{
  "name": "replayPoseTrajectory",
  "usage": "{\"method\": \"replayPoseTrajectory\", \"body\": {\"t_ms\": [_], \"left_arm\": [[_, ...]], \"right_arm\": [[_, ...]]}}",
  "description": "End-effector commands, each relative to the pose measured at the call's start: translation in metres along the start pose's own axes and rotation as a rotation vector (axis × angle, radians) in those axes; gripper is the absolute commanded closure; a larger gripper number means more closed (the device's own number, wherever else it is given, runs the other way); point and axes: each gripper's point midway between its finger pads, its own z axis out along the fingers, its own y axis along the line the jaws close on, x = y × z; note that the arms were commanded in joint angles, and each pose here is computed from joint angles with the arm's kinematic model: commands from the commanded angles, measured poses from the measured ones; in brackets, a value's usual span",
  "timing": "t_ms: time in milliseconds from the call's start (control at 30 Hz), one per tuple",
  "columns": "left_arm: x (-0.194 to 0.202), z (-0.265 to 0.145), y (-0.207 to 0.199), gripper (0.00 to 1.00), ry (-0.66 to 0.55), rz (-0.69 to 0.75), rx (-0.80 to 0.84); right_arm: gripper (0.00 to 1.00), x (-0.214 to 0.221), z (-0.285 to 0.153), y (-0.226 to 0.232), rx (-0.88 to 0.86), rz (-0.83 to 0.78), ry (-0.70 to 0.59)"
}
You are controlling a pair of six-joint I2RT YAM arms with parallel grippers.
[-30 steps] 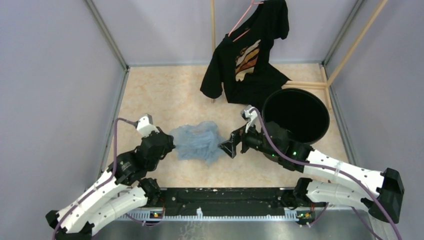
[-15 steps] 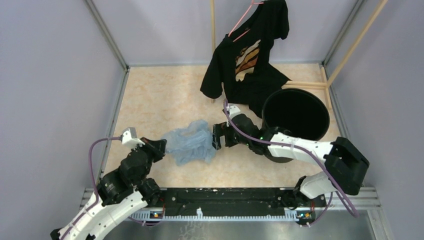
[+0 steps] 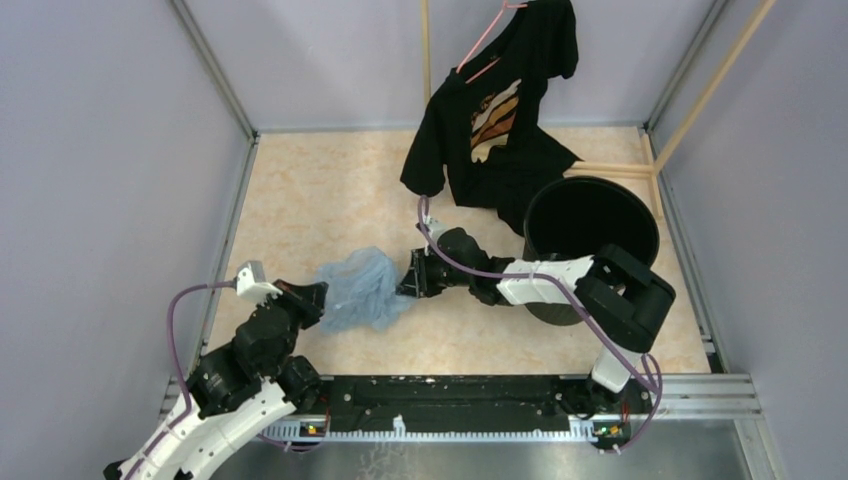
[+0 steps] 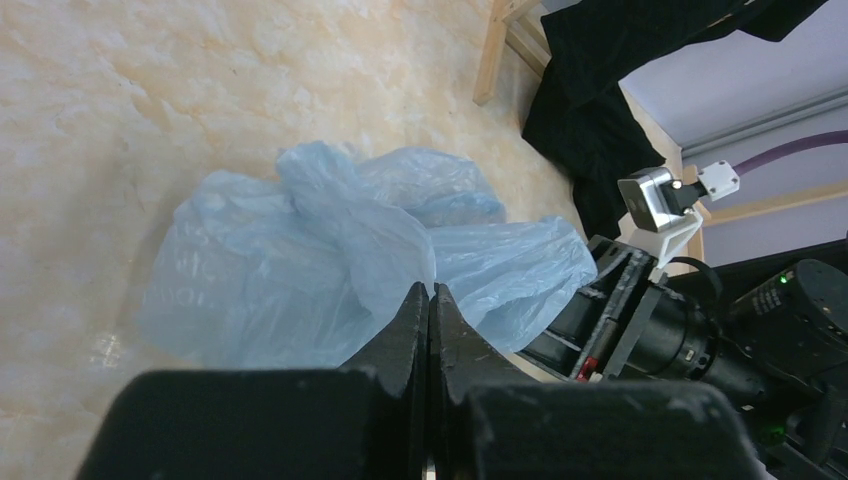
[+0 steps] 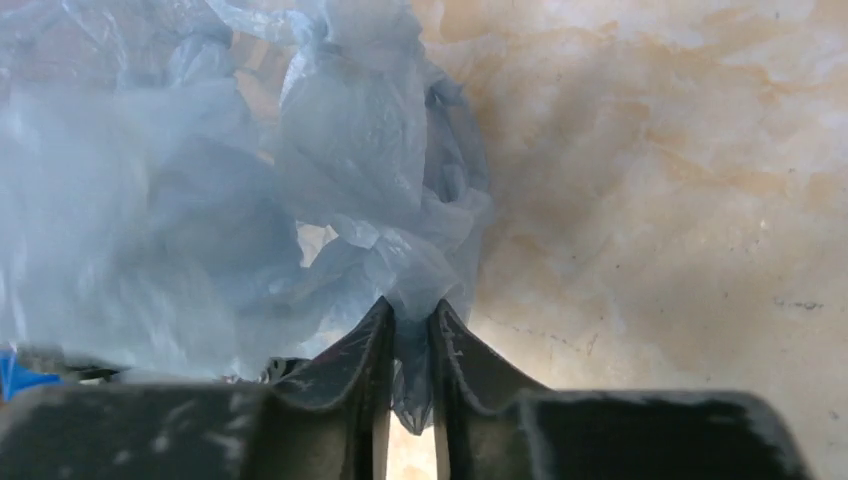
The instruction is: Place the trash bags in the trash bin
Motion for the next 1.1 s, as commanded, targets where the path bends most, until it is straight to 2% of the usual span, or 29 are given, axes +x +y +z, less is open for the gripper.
{"method": "replayPoseTrajectory", "body": {"t_ms": [0, 67, 200, 267, 367, 433, 500, 567, 600, 733, 800, 900, 1000, 1067], "left_arm": [[-0.005, 0.003, -0.012, 1.00, -0.021, -0.030, 0.031], [0.001, 0.009, -0.018, 1.00, 0.007, -0.008, 0.025], [0.014, 0.025, -0.039, 1.00, 0.075, 0.100, 0.022], [0.022, 0.036, -0.053, 1.00, 0.108, 0.174, 0.039], [0.046, 0.057, -0.066, 1.00, 0.192, 0.282, 0.033], [0.068, 0.071, -0.063, 1.00, 0.268, 0.318, -0.025], [0.094, 0.084, -0.049, 1.00, 0.347, 0.344, -0.123], [0.111, 0.090, -0.035, 1.00, 0.397, 0.360, -0.184], [0.119, 0.091, -0.028, 1.00, 0.417, 0.362, -0.207], [0.142, 0.084, 0.006, 1.00, 0.459, 0.325, -0.273], [0.149, 0.077, 0.020, 1.00, 0.465, 0.288, -0.273], [0.153, 0.071, 0.031, 1.00, 0.457, 0.244, -0.251], [0.152, 0.069, 0.035, 1.00, 0.433, 0.216, -0.236], [0.150, 0.068, 0.037, 1.00, 0.421, 0.203, -0.238]], "right_arm": [[0.90, -0.044, -0.001, 0.033, -0.078, -0.113, -0.085], [1.00, -0.062, -0.019, 0.025, 0.024, -0.211, -0.127], [1.00, -0.096, -0.082, 0.002, 0.291, -0.418, -0.220], [1.00, -0.101, -0.115, -0.008, 0.402, -0.526, -0.198], [1.00, -0.118, -0.155, 0.004, 0.500, -0.652, -0.220], [1.00, -0.116, -0.161, 0.020, 0.495, -0.751, -0.205], [1.00, -0.101, -0.144, 0.034, 0.445, -0.808, -0.150], [1.00, -0.074, -0.111, 0.043, 0.323, -0.763, -0.074], [0.94, -0.059, -0.096, 0.047, 0.261, -0.689, -0.045], [0.85, -0.006, -0.050, 0.056, 0.065, -0.478, 0.056], [0.67, 0.003, -0.047, 0.064, -0.008, -0.418, 0.051], [0.42, -0.001, -0.056, 0.096, -0.165, -0.412, -0.005], [0.26, -0.005, -0.067, 0.117, -0.253, -0.407, -0.011], [0.20, -0.011, -0.076, 0.129, -0.284, -0.392, -0.029]]}}
